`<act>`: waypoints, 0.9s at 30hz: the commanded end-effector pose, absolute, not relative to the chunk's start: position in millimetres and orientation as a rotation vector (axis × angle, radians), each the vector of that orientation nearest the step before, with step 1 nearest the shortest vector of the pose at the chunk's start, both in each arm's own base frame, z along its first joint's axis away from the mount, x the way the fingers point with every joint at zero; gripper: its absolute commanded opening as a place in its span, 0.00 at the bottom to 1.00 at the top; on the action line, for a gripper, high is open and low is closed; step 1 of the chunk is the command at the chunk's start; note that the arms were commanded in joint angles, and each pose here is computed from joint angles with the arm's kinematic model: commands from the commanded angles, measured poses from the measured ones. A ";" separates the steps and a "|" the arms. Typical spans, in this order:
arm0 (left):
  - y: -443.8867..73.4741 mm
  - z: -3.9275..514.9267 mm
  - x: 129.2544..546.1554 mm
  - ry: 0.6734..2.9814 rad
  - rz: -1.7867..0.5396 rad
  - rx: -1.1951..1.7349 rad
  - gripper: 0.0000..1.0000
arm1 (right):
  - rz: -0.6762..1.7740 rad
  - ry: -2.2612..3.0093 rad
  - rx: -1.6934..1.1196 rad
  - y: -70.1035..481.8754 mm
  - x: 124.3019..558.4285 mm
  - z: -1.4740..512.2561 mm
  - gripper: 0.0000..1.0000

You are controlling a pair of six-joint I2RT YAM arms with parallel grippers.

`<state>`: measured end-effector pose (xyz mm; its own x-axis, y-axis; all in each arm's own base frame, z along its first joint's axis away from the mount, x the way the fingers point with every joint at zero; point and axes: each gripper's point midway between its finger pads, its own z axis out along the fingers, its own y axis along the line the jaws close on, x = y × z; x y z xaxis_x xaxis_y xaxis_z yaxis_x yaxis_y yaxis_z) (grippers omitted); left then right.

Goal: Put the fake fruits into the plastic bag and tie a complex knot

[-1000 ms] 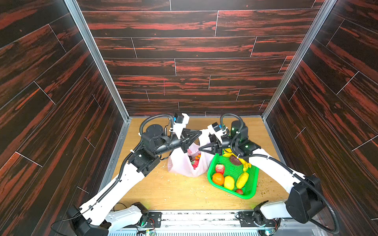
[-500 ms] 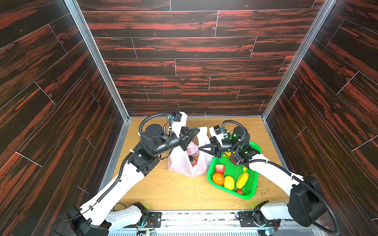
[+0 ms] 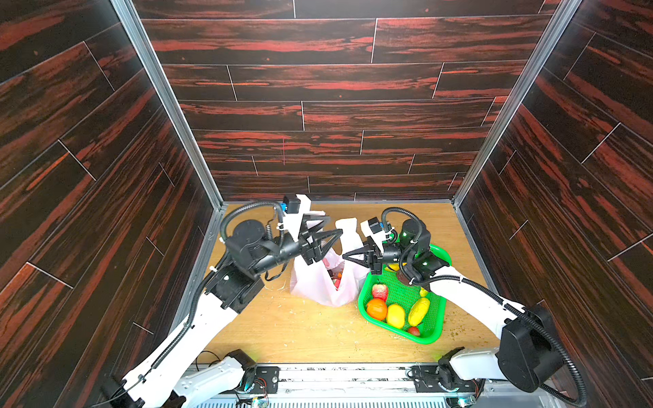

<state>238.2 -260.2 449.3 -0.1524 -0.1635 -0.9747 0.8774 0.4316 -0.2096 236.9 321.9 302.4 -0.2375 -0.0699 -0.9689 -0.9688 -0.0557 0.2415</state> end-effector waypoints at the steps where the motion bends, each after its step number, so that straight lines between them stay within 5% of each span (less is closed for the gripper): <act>1: -267.2 436.9 239.9 1.445 -1.069 0.713 0.68 | 1.416 1.307 -1.229 318.3 220.7 326.6 0.00; 10: -289.4 435.6 252.5 1.431 -1.165 0.746 0.69 | 1.456 1.291 -1.258 319.1 213.2 329.3 0.00; 13: -293.8 435.1 250.9 1.422 -1.200 0.765 0.61 | 1.464 1.293 -1.259 320.0 213.1 330.1 0.01; 19: -287.3 443.0 247.6 1.394 -1.167 0.753 0.04 | 1.407 1.335 -1.233 313.7 213.3 331.2 0.36; 27: -282.2 447.4 248.5 1.402 -1.144 0.723 0.00 | 1.189 1.403 -1.125 279.4 222.4 352.7 0.70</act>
<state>254.3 -289.7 425.2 -0.2397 -0.1410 -0.9605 0.9015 0.3350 -0.2742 222.2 290.4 334.5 -0.1897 -0.0640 -0.9798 -0.9816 0.0338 0.1878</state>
